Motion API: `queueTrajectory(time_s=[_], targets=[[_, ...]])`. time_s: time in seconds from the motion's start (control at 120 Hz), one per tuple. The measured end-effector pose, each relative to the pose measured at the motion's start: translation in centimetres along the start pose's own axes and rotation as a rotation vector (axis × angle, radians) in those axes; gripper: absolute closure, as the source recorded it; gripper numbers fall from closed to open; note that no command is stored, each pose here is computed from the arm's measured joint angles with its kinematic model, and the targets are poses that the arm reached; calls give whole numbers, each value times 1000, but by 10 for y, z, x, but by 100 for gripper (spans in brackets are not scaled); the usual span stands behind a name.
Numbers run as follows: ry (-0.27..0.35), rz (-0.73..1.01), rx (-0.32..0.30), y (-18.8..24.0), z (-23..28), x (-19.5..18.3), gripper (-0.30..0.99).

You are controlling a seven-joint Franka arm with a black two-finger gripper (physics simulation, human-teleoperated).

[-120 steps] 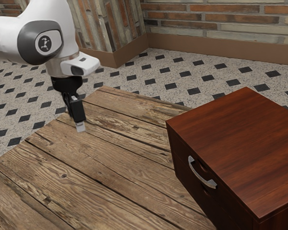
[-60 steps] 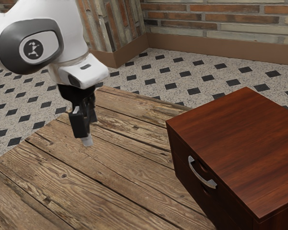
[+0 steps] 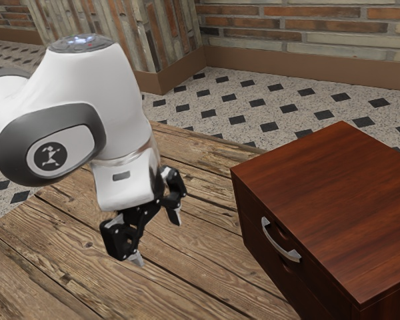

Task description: Pull the drawer handle with one arm to open the drawer

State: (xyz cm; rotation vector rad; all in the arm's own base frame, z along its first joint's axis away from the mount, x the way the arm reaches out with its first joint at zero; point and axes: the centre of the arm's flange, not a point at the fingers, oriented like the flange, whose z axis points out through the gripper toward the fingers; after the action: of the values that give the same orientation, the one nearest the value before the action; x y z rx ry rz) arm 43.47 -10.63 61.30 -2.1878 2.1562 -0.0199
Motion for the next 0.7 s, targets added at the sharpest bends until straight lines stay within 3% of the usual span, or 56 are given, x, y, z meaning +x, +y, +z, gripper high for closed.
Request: queueTrajectory(time_s=[0.225,0.375,0.7], targets=[[43,217,98,-7,-1,33,0],[118,300,151,-13,-6,43,2],[254,411,254,-38,1,55,39]])
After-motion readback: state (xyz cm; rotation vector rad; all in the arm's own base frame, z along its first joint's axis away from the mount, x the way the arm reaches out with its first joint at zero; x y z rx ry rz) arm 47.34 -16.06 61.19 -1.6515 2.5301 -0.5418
